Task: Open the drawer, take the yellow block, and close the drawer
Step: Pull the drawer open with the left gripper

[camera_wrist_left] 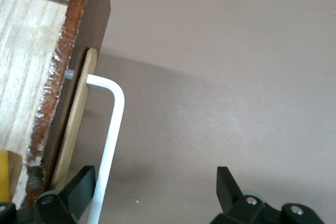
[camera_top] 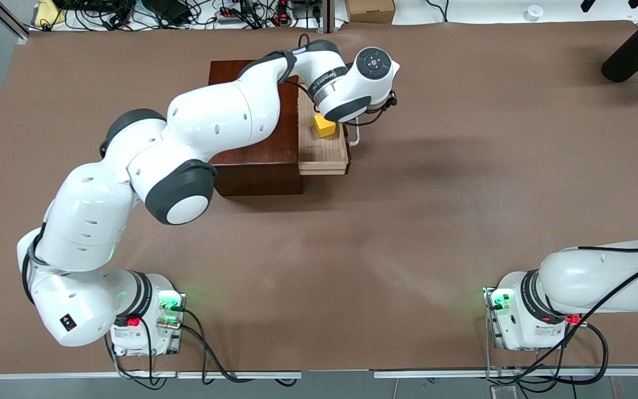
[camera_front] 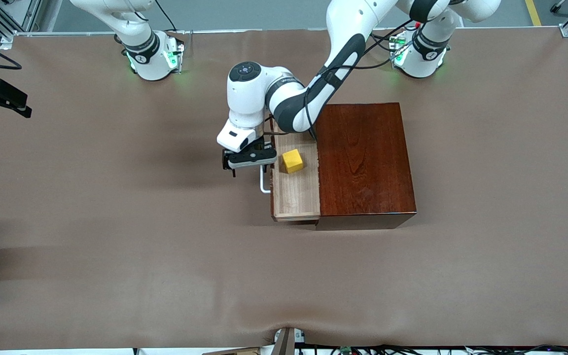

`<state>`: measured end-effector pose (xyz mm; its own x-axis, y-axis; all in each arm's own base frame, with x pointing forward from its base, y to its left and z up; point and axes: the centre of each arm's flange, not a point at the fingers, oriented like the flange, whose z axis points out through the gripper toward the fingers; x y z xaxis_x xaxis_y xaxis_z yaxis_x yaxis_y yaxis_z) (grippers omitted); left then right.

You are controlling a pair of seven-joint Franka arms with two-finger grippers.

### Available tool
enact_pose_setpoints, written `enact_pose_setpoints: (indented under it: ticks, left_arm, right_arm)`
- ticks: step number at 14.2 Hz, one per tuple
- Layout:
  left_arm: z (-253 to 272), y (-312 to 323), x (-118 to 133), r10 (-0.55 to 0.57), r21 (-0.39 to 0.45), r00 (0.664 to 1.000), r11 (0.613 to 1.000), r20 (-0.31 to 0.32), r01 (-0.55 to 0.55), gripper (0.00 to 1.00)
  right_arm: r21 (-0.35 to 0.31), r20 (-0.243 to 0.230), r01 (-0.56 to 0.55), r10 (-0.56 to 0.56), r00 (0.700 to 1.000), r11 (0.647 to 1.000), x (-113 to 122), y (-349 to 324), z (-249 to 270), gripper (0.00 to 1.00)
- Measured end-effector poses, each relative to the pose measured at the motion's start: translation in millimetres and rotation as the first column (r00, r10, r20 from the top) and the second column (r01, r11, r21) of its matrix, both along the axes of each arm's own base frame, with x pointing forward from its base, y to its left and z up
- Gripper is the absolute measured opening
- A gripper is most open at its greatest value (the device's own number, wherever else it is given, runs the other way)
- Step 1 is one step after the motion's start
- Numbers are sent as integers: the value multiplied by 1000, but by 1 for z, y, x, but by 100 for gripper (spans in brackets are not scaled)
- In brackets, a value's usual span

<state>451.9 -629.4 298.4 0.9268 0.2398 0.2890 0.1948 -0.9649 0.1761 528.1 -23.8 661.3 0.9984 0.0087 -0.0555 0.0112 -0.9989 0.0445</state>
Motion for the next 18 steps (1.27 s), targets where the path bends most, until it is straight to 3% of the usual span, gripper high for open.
enact_pose_setpoints:
  ticks: [10, 18]
  left_arm:
    - [2, -16, -9, -8, -75, 1000, 997, 16, 9, 100]
    - [44, -9, 14, 30, -139, 998, 990, 56, -22, 100]
  right_arm:
    - [0, 0, 8, -8, 1000, 1000, 0, -4, 0, 100]
    - [1, -14, 8, -8, 1000, 1000, 5, -5, -8, 100]
